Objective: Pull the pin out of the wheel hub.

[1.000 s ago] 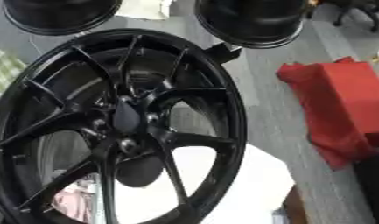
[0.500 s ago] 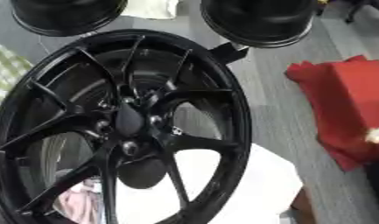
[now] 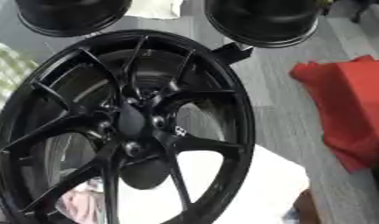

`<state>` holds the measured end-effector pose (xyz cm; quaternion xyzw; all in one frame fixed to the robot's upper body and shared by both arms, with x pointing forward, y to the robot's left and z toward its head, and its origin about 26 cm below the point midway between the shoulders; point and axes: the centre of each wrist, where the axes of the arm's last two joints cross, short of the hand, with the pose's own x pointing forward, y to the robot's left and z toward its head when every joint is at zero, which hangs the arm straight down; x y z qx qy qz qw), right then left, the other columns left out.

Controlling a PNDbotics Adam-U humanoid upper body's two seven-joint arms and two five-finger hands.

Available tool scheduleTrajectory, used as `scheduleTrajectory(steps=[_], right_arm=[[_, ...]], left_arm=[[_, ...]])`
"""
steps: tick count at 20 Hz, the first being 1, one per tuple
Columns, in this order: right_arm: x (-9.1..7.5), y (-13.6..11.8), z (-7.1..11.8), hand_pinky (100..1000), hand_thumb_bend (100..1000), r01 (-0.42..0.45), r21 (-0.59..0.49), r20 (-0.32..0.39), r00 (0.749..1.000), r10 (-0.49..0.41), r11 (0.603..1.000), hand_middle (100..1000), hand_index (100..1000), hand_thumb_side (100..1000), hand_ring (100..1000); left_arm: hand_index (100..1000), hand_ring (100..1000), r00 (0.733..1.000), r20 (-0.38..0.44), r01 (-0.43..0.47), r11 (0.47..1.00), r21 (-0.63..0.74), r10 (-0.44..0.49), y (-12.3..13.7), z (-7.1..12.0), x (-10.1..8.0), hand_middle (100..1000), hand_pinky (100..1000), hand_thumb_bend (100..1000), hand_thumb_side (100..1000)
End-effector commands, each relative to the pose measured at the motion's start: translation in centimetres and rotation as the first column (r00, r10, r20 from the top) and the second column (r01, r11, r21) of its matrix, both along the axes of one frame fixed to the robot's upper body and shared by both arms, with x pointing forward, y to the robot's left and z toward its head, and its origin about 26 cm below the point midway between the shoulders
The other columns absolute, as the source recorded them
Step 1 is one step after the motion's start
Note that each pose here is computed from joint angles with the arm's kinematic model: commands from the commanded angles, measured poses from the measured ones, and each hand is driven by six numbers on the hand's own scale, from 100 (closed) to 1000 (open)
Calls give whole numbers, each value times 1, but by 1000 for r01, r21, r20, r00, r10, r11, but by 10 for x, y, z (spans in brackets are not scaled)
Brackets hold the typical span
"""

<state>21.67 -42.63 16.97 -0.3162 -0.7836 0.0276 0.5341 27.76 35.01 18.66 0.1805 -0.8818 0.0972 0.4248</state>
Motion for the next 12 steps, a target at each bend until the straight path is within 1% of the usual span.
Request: scheduleTrajectory(steps=[1,2,3,6,8,9,10,11,12], right_arm=[[3,5,11,977,412,-76,7,116,990,75,997,588,737,134,785],[7,8,12,970,357,-119,6,157,981,116,993,575,725,158,772],[10,12,13,967,333,-164,4,197,967,160,986,570,719,143,767],[19,24,13,966,306,-270,12,295,921,255,963,555,704,145,753],[25,32,12,967,319,-323,26,331,896,296,946,552,701,139,748],[27,36,12,968,330,-342,31,339,887,312,939,549,699,133,747],[30,40,11,969,371,-361,36,346,880,327,932,546,697,100,744],[32,43,11,969,364,-374,41,351,874,337,926,545,696,108,743],[33,46,10,969,381,-385,43,354,869,346,922,542,693,100,740]], left_arm=[[680,627,999,37,26,999,26,-27,-3,11,-1,545,676,100,742],[680,627,998,42,36,999,31,-37,-5,12,0,546,676,100,740],[679,627,998,47,44,998,35,-46,-6,13,1,545,676,100,737],[680,627,996,64,60,997,49,-63,-10,16,4,546,677,100,733],[680,627,994,73,78,995,56,-82,-13,19,6,547,677,100,731],[680,627,993,77,87,994,59,-91,-15,20,7,547,677,100,730],[680,627,991,82,96,993,63,-101,-16,21,8,547,678,100,729],[680,628,990,86,105,992,66,-110,-18,22,8,548,678,100,728],[681,627,989,90,113,991,68,-119,-19,23,9,548,678,100,727]])
